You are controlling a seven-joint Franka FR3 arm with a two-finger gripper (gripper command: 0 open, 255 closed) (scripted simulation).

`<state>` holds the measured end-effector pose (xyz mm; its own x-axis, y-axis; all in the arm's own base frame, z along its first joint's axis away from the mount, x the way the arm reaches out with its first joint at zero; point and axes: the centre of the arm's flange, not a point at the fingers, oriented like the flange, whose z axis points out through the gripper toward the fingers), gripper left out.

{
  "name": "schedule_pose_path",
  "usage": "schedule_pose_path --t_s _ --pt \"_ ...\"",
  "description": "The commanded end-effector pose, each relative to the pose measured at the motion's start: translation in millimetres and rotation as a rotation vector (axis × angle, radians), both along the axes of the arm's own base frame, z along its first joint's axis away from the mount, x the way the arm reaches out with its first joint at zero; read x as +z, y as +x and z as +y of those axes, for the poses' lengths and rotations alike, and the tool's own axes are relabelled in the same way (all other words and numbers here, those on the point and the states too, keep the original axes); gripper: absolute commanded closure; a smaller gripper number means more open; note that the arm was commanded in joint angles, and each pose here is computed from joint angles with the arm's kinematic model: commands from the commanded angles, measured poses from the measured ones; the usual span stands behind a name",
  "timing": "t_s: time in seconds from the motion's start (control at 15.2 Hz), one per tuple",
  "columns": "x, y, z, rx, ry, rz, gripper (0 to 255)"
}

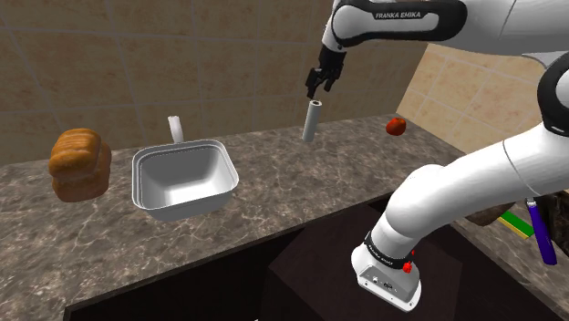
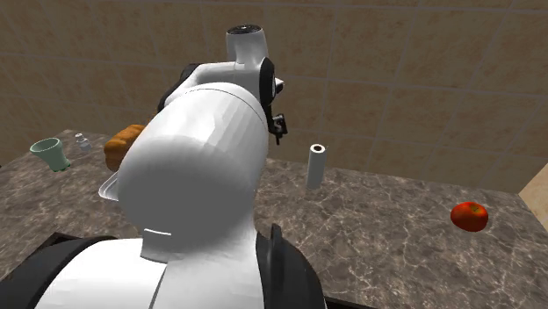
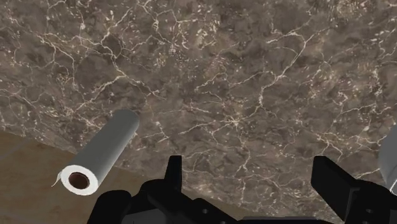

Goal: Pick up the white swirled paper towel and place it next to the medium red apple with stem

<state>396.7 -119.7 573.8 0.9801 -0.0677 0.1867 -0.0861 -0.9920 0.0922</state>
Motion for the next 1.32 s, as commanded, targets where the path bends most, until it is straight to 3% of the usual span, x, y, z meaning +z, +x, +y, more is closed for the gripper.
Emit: schedule_pose_path --t_s 0.0,1.25 --pt "-10.0 9.8 -21.7 -0.024 0.007 -0.004 0" --pt "-119.3 100.2 -232.7 -0.244 0.085 -0.033 0"
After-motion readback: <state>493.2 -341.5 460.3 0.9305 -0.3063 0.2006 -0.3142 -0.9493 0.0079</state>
